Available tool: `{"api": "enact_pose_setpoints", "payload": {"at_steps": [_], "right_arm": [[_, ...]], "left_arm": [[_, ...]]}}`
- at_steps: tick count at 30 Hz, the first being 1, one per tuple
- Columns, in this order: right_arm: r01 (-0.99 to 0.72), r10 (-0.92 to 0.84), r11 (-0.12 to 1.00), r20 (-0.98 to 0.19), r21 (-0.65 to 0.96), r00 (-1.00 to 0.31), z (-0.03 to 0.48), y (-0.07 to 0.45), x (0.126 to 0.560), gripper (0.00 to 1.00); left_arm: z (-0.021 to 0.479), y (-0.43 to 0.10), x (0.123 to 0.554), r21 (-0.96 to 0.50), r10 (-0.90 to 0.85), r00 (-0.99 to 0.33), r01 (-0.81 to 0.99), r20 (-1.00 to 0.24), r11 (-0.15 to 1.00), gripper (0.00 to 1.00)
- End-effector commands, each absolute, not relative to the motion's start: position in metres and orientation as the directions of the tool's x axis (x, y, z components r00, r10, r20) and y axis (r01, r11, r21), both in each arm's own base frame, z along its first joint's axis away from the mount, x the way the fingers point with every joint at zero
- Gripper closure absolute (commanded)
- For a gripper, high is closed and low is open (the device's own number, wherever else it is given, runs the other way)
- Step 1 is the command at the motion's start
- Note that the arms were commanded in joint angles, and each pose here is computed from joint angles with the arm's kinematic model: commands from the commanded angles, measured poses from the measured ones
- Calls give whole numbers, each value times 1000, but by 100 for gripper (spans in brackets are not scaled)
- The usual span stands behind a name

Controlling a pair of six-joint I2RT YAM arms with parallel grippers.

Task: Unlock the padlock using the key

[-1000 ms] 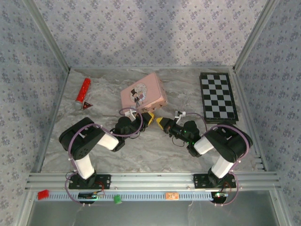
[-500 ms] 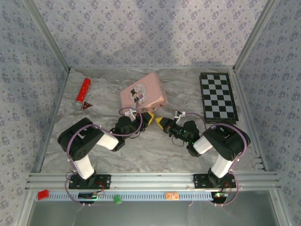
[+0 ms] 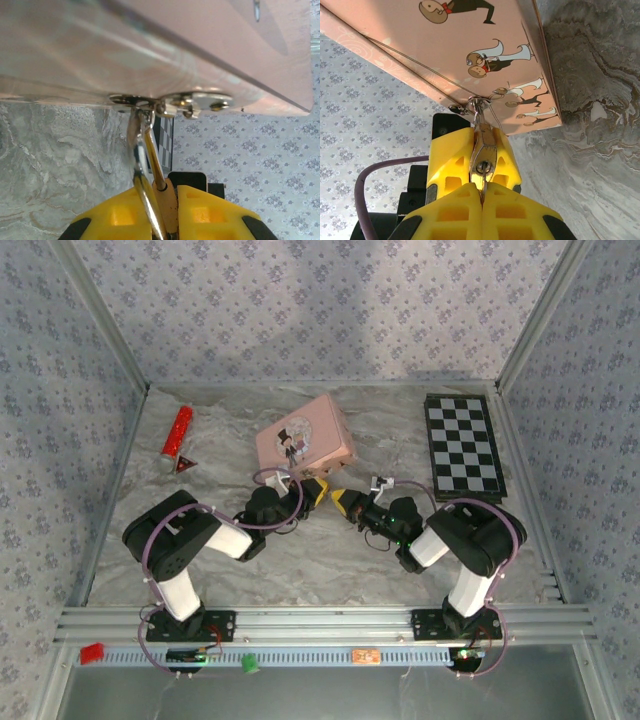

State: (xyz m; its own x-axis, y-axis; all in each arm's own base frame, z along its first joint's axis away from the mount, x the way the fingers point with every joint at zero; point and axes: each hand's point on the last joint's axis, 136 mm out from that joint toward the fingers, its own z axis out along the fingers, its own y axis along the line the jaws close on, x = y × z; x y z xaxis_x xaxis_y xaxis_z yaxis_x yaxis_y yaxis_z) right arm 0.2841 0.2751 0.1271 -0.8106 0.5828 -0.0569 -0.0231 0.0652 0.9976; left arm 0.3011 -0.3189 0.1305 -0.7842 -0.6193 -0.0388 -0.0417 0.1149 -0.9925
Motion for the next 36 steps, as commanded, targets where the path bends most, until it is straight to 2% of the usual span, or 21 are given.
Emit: {"api": "enact_pose_setpoints", "payload": {"at_steps": [1, 23, 36], "right_arm": [[87, 598, 140, -14, 986, -801, 91, 273, 288, 100], [60, 599, 154, -45, 986, -799, 95, 266, 287, 100], [3, 573, 119, -67, 993, -817, 114, 280, 301, 100]], "left_arm": [[176, -343, 286, -1000, -525, -851, 11, 5, -28, 94], [166, -344, 286, -1000, -525, -851, -7, 4, 3, 95], [170, -365, 275, -1000, -459, -889, -13, 3, 18, 96]]}}
